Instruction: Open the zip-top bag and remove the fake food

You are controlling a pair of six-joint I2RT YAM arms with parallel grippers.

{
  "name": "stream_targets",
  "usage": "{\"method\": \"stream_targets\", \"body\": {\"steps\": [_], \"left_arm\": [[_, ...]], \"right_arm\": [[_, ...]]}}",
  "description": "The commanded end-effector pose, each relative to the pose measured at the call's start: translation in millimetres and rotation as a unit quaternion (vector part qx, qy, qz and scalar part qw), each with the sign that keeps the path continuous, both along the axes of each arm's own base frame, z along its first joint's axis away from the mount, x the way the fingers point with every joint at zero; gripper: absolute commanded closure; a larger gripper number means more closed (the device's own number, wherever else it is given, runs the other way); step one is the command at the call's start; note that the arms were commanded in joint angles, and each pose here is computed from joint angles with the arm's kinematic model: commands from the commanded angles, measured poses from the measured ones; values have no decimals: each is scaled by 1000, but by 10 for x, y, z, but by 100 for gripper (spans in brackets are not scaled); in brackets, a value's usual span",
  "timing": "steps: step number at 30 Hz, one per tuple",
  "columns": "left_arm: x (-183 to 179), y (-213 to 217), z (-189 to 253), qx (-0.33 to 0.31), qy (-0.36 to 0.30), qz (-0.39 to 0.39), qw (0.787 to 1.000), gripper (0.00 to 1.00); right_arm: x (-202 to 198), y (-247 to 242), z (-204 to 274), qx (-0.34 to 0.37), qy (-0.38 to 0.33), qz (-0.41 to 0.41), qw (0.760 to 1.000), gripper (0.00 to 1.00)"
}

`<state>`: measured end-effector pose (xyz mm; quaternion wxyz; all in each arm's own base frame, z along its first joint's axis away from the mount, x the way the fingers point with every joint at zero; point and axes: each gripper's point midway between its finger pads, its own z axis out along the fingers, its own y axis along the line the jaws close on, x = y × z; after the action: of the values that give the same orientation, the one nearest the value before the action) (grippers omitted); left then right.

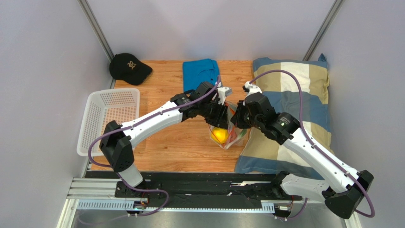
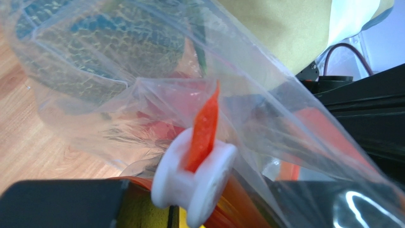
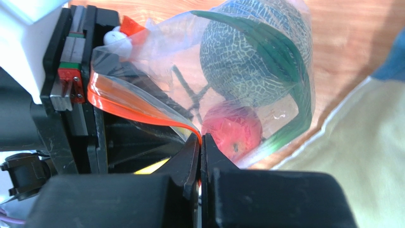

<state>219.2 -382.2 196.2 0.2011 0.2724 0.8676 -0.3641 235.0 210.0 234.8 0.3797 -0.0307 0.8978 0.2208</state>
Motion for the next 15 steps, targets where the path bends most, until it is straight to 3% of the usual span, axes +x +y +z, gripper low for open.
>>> {"method": "stream_targets", "body": {"steps": [1,7,15], "left_arm": [[2,-3,35,2,-47,-29,998,100],[-128,93,-293,52,-25,-29,998,100],[-123,214,-531,109,-32,-21,993,100]], "right_arm": [[-47,-100,166,27,14,-52,998,100],[-1,84,290,79,11,-40,996,100],[129,84,359,55,0,-48,997,100]]}}
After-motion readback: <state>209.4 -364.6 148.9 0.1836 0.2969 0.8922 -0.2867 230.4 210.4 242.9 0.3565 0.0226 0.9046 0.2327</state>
